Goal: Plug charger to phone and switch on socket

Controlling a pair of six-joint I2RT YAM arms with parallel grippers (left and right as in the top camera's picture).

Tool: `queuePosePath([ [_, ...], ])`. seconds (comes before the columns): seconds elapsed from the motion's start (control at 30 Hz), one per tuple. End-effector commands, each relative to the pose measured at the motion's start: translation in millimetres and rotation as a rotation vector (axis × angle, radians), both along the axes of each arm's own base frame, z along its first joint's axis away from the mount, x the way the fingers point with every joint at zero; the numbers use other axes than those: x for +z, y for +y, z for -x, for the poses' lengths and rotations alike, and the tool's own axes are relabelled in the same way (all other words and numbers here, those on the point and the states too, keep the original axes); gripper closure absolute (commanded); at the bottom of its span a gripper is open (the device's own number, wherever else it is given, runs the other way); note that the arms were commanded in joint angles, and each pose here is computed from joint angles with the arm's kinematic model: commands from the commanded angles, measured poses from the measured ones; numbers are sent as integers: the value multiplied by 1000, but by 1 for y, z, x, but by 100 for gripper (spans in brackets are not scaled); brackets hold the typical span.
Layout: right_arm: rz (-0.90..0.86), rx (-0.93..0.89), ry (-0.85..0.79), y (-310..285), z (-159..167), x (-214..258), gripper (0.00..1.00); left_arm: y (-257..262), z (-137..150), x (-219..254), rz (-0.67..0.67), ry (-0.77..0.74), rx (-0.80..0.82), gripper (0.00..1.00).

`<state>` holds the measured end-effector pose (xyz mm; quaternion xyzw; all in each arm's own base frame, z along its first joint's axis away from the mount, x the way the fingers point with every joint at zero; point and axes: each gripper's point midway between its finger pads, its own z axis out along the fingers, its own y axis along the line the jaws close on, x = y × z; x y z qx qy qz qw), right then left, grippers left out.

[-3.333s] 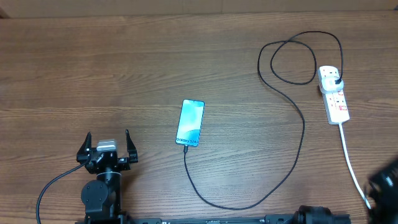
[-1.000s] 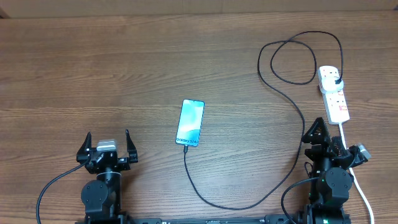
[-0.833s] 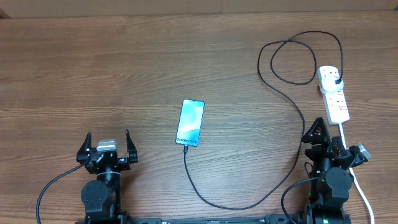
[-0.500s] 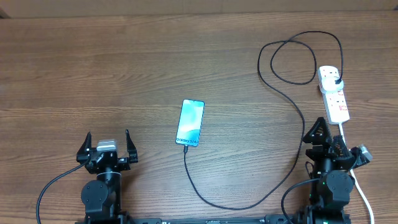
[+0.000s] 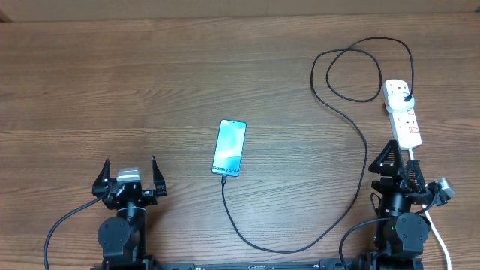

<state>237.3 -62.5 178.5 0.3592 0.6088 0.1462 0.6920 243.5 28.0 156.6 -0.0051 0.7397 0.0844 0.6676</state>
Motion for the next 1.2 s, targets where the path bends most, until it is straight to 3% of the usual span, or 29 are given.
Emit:
queuePosePath([
  [0.0, 104, 19, 34, 4, -1, -3, 0, 0, 0, 0, -21, -5, -4, 0],
  [0.27, 582, 175, 153, 35, -7, -6, 0, 0, 0, 0, -21, -5, -4, 0],
  [1.17, 636, 181, 160, 36, -8, -5, 0, 0, 0, 0, -21, -5, -4, 0],
])
